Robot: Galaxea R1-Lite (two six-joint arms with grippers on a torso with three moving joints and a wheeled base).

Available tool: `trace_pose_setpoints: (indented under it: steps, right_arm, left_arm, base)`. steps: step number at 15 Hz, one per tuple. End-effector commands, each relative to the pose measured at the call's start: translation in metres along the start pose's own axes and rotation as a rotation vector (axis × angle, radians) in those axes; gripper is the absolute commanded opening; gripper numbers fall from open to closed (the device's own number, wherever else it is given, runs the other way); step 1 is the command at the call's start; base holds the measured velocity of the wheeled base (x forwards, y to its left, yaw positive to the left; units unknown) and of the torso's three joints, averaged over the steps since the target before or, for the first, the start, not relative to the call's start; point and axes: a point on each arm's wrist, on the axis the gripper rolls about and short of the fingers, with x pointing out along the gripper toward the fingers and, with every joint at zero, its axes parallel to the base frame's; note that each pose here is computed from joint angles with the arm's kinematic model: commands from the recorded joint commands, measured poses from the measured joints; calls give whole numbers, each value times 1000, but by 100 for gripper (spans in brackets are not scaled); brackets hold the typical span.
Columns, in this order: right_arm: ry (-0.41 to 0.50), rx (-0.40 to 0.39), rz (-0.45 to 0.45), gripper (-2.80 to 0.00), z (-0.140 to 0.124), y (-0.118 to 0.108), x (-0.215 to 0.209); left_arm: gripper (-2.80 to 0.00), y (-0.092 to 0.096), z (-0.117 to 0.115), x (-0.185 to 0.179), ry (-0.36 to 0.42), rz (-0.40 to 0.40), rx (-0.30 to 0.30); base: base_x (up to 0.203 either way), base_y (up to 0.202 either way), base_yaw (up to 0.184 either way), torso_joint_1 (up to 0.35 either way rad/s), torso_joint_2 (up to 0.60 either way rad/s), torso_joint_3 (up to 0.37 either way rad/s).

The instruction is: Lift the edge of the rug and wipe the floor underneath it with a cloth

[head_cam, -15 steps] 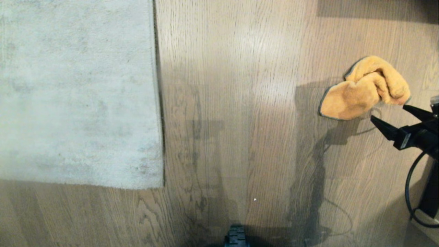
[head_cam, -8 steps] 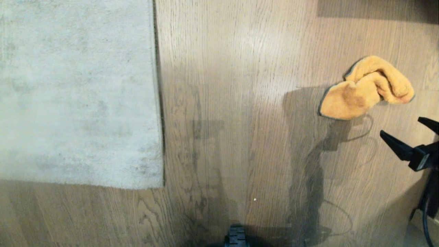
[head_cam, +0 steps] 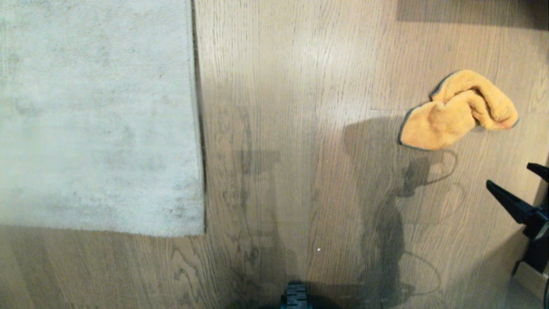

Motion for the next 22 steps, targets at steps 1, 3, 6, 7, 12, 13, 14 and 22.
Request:
trace_pose_setpoints:
  steps: [1,3,6,7,12,13,14,22]
  right_arm:
    - [-24,-13,-1,-280,3,2,-7]
    - [-13,-8,2,-280,4,4,-11]
    - [3,-1,7,-280,6,7,-19]
    - [12,3,11,-280,6,8,-22]
    - [50,31,102,-280,4,30,-48]
    - [62,34,102,-280,2,33,-53]
    - [75,36,89,-280,0,35,-58]
    - [89,37,74,-280,-9,53,-102]
  left_arm:
    - [-280,0,0,0,1,1,0]
    - [-280,0,0,0,0,1,0]
    - [-280,0,0,0,-1,1,0]
    - [-280,0,0,0,-1,0,0]
    - [-280,0,0,0,-1,0,0]
    - [-280,0,0,0,1,0,0]
    - [-280,0,0,0,0,0,0]
    - [-280,0,0,0,0,0,0]
  base:
    - [0,0,0,0,0,0]
    - [0,0,0,0,0,0]
    - [0,0,0,0,0,0]
    - [0,0,0,0,0,0]
    - [0,0,0,0,0,0]
    - [0,0,0,0,0,0]
    - [0,0,0,0,0,0]
    - [0,0,0,0,0,0]
